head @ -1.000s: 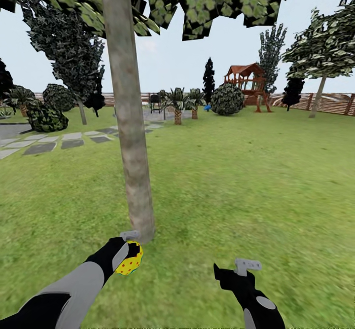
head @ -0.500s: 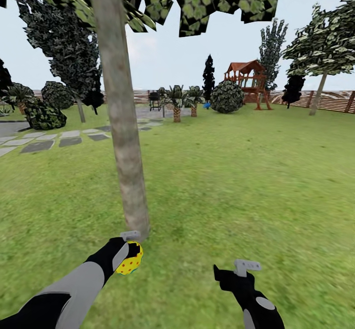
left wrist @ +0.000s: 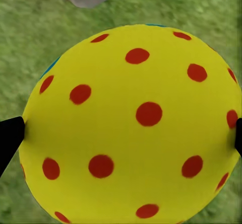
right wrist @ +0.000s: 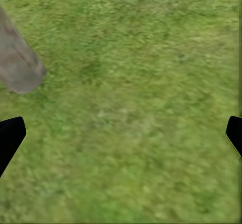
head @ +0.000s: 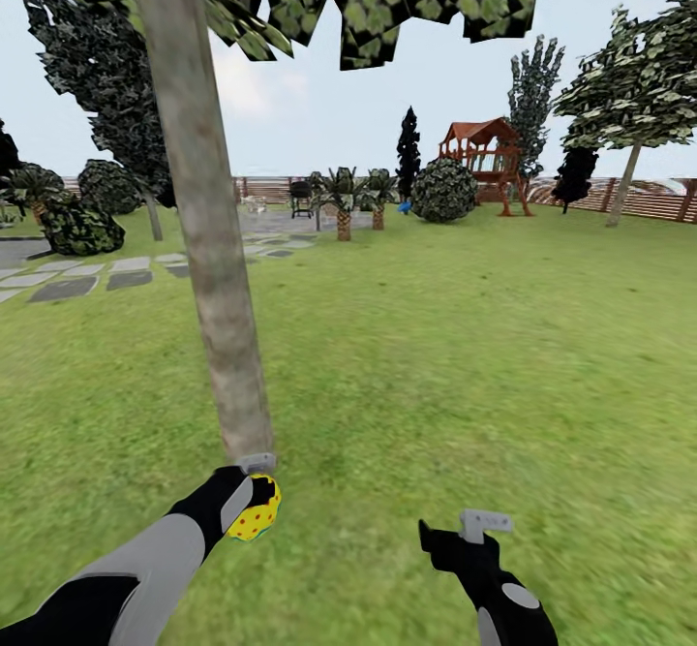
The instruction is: Take the three Easter eggs out of the wicker basket on the lawn in the garden, then place them on the lawn next to a single tree (choose any tree) so that all three eggs are next to the same tree and none are left in the basket.
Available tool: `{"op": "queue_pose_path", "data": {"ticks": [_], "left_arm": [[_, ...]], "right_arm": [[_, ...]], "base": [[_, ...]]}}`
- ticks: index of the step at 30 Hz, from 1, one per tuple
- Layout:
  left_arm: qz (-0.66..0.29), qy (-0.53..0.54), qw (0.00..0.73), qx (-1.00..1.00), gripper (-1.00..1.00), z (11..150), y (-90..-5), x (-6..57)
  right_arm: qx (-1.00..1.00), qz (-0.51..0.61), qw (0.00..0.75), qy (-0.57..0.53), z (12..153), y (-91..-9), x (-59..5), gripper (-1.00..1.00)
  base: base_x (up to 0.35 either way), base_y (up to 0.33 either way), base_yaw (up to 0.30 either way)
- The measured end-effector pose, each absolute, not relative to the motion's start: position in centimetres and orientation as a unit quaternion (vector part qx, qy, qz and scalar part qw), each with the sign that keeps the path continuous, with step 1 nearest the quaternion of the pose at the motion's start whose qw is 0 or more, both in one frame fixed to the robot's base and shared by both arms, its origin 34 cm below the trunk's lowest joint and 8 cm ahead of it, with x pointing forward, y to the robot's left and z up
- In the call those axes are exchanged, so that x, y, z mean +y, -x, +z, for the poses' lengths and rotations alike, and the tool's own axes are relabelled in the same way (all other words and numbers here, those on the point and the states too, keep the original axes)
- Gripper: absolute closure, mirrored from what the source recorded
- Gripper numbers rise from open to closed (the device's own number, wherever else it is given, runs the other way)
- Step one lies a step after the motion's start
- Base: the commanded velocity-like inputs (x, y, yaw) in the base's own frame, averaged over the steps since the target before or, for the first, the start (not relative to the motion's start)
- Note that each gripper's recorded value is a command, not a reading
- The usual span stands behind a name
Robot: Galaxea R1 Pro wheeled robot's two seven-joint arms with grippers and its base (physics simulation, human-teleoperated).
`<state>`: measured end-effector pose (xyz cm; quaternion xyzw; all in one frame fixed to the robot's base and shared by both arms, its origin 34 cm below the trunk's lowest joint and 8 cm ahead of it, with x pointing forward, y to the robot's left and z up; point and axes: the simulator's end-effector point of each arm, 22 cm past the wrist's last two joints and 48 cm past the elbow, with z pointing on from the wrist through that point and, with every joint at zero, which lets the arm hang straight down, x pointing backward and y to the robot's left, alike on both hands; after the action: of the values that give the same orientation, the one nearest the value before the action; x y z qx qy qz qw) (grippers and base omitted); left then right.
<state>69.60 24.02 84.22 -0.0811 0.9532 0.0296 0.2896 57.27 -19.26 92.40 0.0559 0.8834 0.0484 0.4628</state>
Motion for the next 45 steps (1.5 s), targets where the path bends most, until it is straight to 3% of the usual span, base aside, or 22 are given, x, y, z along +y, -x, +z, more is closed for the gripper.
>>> {"op": "queue_pose_path", "data": {"ticks": [14, 21, 34, 45], "left_arm": [[0.029, 0.081, 0.298, 0.951, 1.0, 85.2, -69.8, 24.0], [0.028, 0.081, 0.3, 0.95, 1.0, 85.5, -69.9, 24.0], [0.028, 0.081, 0.3, 0.95, 1.0, 85.5, -69.9, 24.0], [0.028, 0.081, 0.301, 0.95, 1.0, 85.6, -69.9, 24.0]], "right_arm": [[0.879, 0.048, 0.471, -0.058, 93.2, -57.4, -19.5, -1.0], [0.878, 0.047, 0.472, -0.058, 93.4, -57.4, -19.6, -1.0], [0.878, 0.047, 0.472, -0.058, 93.4, -57.4, -19.6, -1.0], [0.877, 0.048, 0.474, -0.057, 93.5, -57.4, -19.5, -1.0]], "base": [[0.244, -0.231, -0.039], [0.322, -0.026, -0.194], [0.336, -0.006, -0.006], [0.282, -0.172, -0.047]]}}
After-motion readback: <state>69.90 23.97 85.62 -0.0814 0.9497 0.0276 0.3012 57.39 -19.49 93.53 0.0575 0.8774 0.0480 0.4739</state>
